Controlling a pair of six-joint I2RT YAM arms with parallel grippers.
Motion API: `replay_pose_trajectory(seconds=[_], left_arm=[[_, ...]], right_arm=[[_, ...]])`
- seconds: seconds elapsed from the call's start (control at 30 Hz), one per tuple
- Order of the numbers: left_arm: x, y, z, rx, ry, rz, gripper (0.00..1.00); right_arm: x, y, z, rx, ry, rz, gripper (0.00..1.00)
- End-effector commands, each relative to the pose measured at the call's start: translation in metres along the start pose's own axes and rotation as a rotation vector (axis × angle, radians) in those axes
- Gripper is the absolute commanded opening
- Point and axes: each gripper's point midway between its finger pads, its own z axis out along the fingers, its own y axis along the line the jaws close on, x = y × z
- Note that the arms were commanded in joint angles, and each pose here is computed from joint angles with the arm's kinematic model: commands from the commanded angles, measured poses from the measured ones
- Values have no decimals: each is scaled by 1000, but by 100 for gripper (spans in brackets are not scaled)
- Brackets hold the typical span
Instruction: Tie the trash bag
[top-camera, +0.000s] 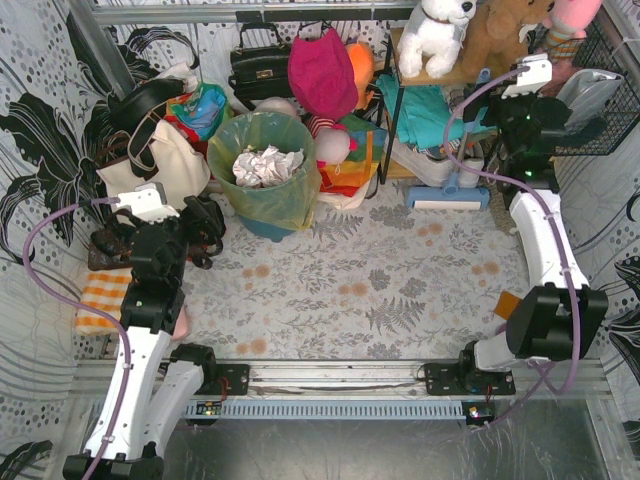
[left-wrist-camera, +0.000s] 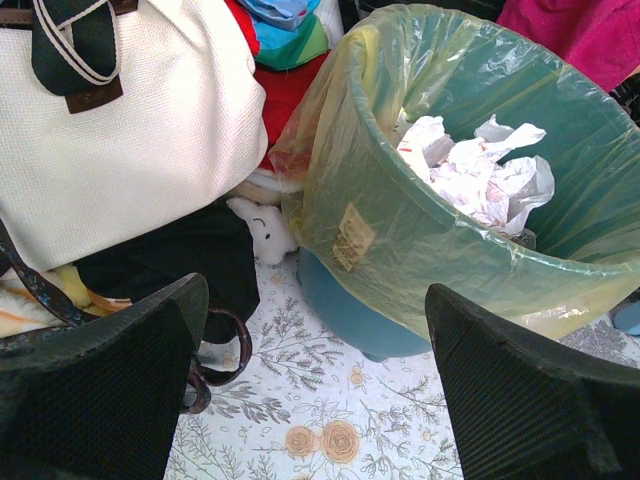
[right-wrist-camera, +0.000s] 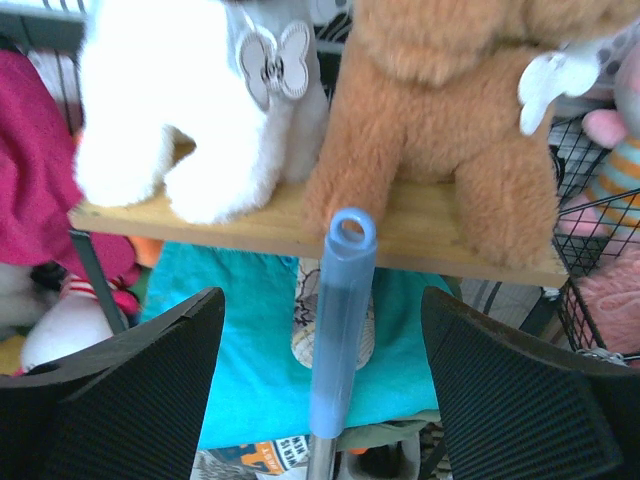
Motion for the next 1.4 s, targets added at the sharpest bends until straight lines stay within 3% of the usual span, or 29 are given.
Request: replay_pose_trajectory(seconds=[0.0,0.17,0.37,0.57,0.73,0.93,1.07,1.17,1.37], left_arm=[[-14,3,5,-25,-56,-10,98],[-16,4,9,-52,-37,-37,98],[-20,0,14,-74,49,-60,98],[-42,-18,20,-42,92,-90,98],[-51,-36,36,4,162,-87,98],[-52,-49,66,28,259,-38,98],[-53,-50,89,17,286,-3,98],[-56,-55,102,31,316,25,98],[-54,-59,128,55,353,104,100]], right_arm=[[-28,11,-19,-15,-26,126,78],[-19,48,-30,-65,38,281,75],[-5,135,-41,-208,159,407,72],[16,204,-53,-268,279,631,68],[38,237,-59,-250,414,872,61],[52,278,-69,-288,459,1010,59],[72,302,-71,-191,600,1035,59],[74,317,-69,-142,642,1015,55],[81,339,-70,-101,715,985,55]])
